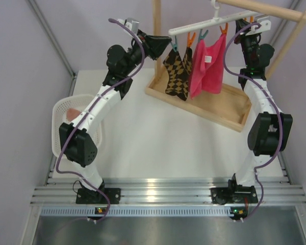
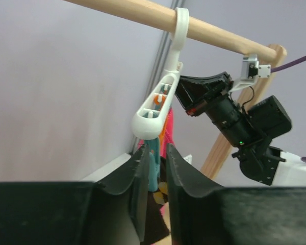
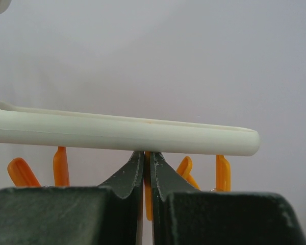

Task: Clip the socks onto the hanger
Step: Rotate the hanger at the clothesline.

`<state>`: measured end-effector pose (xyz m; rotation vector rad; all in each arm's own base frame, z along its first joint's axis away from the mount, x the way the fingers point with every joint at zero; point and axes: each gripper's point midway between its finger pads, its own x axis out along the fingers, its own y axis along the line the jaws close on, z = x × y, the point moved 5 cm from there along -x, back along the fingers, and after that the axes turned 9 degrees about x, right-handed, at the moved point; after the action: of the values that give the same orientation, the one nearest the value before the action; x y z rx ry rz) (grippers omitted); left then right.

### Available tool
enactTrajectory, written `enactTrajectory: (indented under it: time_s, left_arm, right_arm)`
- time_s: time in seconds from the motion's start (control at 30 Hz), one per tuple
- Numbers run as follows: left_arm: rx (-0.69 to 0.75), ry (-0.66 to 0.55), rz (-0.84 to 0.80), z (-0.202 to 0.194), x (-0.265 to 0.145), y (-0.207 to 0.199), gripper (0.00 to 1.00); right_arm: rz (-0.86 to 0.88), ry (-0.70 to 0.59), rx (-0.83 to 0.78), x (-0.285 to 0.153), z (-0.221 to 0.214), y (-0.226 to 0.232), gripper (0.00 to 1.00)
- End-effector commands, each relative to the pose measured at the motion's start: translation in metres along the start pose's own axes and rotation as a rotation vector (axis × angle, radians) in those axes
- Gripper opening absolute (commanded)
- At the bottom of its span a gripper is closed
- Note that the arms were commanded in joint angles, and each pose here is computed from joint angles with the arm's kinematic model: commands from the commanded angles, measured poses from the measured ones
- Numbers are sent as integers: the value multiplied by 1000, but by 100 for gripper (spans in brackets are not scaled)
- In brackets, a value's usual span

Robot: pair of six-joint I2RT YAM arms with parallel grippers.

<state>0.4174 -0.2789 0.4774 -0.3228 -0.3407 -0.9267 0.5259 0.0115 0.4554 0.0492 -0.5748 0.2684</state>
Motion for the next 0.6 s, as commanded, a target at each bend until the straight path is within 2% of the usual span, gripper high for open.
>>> enactTrajectory:
  time_s: [0.0, 0.23, 0.57]
  left_arm:
    - [-51, -65, -124, 29, 1, -25, 23]
    - [-108, -138, -127, 36, 24, -17, 17]
    - [-145, -159, -81, 17, 46, 2, 11]
  right_arm:
    - [122, -205, -51, 11, 87, 35, 0]
    - [133, -209, -60, 10, 91, 37, 0]
    - [141, -212, -63, 8, 96, 39, 0]
